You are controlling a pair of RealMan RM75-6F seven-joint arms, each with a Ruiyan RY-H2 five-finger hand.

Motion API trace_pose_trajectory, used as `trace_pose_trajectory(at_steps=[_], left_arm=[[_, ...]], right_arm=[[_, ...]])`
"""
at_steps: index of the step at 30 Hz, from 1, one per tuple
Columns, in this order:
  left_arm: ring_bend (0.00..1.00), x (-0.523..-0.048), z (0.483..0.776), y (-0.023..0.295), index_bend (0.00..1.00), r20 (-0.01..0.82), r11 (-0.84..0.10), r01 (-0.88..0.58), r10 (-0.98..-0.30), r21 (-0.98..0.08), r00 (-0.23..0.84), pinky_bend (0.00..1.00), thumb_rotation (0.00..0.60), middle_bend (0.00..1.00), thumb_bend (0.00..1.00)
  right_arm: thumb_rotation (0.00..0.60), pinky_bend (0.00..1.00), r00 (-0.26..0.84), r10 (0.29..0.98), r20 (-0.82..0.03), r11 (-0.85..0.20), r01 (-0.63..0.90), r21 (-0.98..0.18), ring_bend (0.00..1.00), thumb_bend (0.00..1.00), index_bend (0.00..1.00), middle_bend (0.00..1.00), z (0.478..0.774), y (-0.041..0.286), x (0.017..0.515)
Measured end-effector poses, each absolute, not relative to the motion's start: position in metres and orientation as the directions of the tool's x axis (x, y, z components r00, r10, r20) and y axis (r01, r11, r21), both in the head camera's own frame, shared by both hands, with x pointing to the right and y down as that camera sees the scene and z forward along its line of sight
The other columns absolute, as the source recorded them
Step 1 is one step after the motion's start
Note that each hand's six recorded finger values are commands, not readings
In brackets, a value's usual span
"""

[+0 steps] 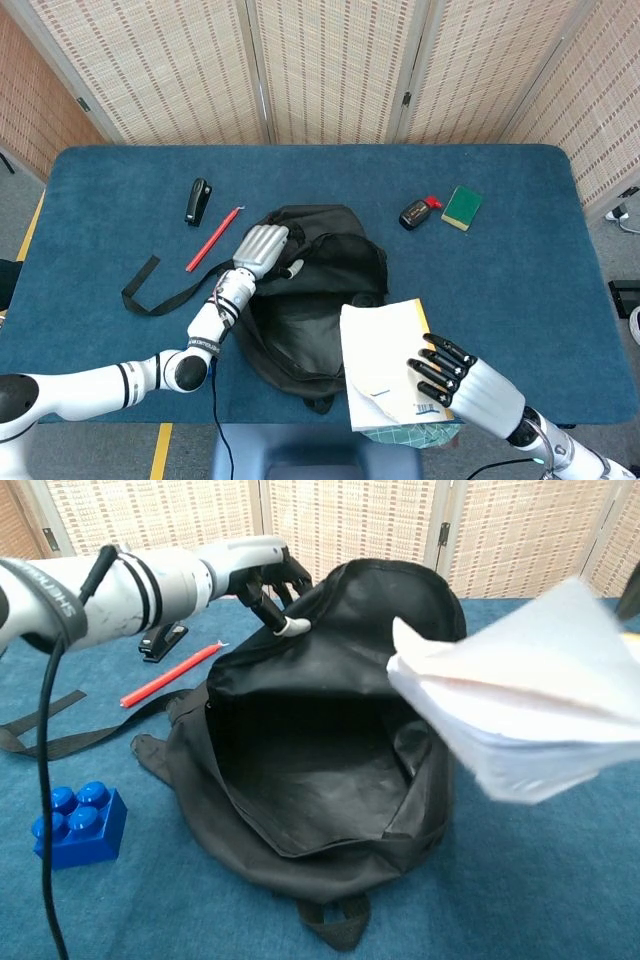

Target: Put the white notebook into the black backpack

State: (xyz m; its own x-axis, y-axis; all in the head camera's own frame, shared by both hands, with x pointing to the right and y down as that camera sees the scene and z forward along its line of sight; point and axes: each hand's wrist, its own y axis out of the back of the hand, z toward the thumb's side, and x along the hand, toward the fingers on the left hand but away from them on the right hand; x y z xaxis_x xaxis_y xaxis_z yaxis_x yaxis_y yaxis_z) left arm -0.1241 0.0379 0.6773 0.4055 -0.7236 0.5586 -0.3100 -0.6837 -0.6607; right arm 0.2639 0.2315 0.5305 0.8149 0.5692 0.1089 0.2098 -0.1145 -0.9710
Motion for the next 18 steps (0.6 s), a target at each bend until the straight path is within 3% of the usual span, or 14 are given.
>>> trace_pose_trajectory(at_steps=[8,18], left_arm=[[0.32,-0.127,0.679,0.018,0.57,0.596,-0.687,-0.342,-0.726,-0.641,0.343,0.07,0.600,0.35,0.47],[0.32,-0.130,0.677,0.019,0.57,0.607,-0.700,-0.340,-0.715,-0.629,0.348,0.06,0.600,0.35,0.47]], right_arm=[[0.600,0.32,0.864,0.502,0.037,-0.240,0.180,-0.954,0.42,0.37,0.76,0.46,0.570,0.240,0.230],[0.600,0.35,0.897,0.442,0.026,-0.263,0.157,-0.952,0.43,0.37,0.76,0.47,0.625,0.234,0.187]])
